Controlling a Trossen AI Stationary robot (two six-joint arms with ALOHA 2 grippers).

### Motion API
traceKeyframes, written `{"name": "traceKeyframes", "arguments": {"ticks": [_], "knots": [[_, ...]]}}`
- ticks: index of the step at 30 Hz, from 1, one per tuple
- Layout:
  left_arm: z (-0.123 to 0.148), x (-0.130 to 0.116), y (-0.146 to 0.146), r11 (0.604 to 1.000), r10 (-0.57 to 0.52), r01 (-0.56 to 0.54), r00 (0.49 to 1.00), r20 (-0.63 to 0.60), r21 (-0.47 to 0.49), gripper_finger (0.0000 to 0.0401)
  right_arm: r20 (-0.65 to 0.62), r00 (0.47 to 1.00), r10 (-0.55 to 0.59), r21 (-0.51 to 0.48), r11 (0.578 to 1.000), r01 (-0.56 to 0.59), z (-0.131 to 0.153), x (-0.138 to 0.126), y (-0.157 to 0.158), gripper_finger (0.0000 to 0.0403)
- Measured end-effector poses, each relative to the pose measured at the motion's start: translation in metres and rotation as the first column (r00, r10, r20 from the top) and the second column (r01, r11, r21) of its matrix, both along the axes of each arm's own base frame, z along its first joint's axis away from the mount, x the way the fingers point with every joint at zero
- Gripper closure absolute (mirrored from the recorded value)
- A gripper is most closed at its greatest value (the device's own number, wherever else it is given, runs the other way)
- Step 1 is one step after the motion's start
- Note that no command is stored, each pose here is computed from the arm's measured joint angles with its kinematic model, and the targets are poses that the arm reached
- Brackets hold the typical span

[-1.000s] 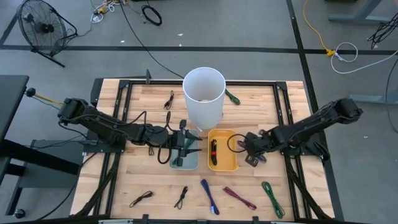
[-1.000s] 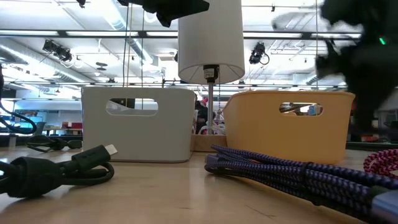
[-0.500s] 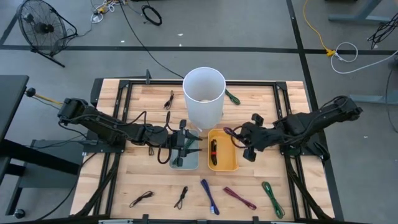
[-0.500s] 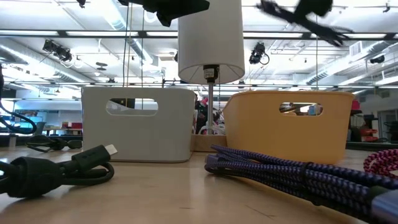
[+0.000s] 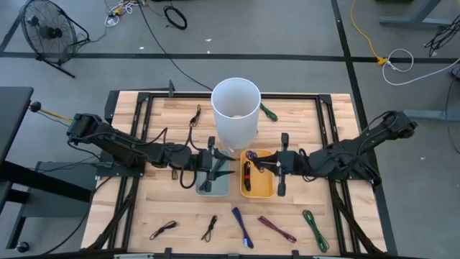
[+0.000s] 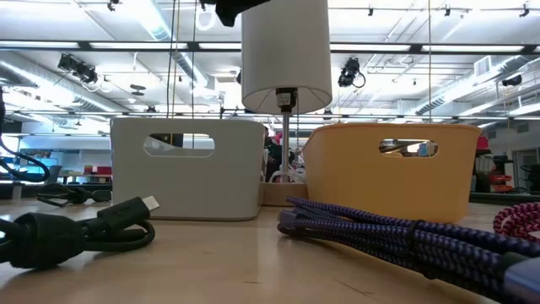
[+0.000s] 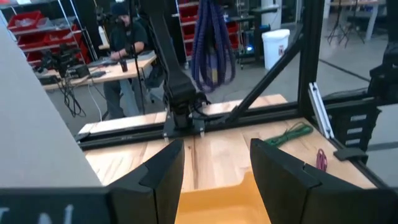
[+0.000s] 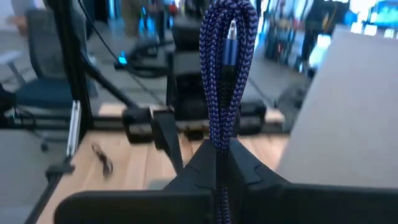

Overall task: Pick & Place USB Port
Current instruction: Put the blue charger cable into the gray bin

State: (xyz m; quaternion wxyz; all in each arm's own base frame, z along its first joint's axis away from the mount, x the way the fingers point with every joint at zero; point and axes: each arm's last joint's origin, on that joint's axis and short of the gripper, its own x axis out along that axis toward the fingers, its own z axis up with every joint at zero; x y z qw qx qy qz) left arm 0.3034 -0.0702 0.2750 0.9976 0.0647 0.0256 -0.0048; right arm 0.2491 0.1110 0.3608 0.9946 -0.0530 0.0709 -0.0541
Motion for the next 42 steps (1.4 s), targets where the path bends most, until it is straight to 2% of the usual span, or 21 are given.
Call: {"name": "traceKeyframes", "arguments": {"ticks": [7,14,17,27,38,42], "knots": [[0.008,0.0,-0.001,1.0,-0.014,0.016,0.997,0.077,-0.019,0.0211,0.08,0.997,0.016,-0.005,1.0,-0.016,-0.018,0.007,-0.001,0.0399],[0.011,0.0,-0.001,0.999,-0.036,0.039,0.993,0.116,-0.026,0.0211,0.173,0.981,0.087,-0.061,0.995,-0.077,-0.018,0.023,0.002,0.0401],[0.012,0.0,-0.001,0.999,-0.036,0.039,0.992,0.119,-0.027,0.0211,0.191,0.976,0.102,-0.056,0.994,-0.093,-0.021,0.031,-0.003,0.0401],[0.015,0.0,-0.001,0.999,-0.035,0.041,0.988,0.153,-0.034,0.0211,0.2,0.963,0.18,-0.022,0.983,-0.18,-0.031,0.052,-0.019,0.0401],[0.018,-0.001,0.0,0.998,-0.03,0.039,0.982,0.187,-0.042,0.0211,0.187,0.968,0.168,-0.023,0.986,-0.166,-0.034,0.056,-0.026,0.0401],[0.019,0.0,0.001,0.998,-0.026,0.037,0.982,0.19,-0.057,0.0236,0.183,0.969,0.168,-0.024,0.986,-0.166,-0.034,0.056,-0.026,0.0401]]}}
